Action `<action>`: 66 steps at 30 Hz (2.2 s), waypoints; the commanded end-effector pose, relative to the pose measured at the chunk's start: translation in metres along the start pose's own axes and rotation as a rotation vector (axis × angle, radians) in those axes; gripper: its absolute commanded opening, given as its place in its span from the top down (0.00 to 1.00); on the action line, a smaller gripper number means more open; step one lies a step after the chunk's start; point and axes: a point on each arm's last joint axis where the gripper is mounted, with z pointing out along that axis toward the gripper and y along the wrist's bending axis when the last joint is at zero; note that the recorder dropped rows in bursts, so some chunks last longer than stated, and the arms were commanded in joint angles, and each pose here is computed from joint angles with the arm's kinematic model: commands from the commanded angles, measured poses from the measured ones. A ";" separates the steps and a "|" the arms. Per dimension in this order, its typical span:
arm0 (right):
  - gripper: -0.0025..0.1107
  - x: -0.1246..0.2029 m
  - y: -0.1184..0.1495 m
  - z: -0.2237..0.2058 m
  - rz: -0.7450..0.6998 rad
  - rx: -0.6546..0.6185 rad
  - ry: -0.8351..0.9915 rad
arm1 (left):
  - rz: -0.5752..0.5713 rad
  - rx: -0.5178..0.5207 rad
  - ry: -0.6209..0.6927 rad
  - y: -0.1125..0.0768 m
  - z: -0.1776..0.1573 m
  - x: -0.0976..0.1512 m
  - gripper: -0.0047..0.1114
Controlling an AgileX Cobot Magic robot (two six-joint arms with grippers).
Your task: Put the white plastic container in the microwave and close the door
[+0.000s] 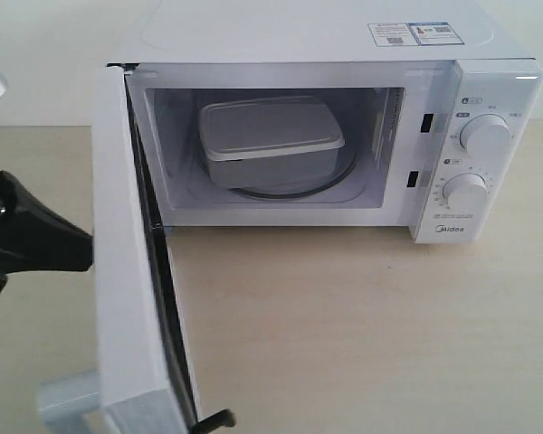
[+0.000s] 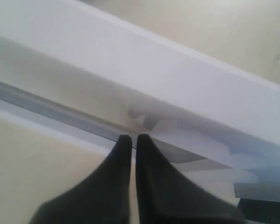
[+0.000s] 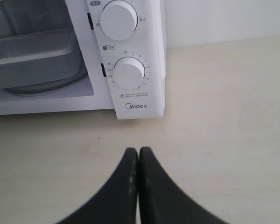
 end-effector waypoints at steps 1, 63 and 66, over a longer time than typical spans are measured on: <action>0.98 -0.001 0.000 0.000 -0.006 0.004 -0.009 | 0.018 0.003 -0.086 -0.007 0.010 -0.017 0.92; 0.98 -0.047 0.000 -0.013 -0.004 0.003 -0.542 | 0.187 0.101 -0.278 -0.039 -0.033 -0.087 0.92; 0.98 -0.058 0.001 -0.020 0.146 -0.051 -0.658 | 0.178 0.105 -0.298 -0.047 -0.046 -0.085 0.92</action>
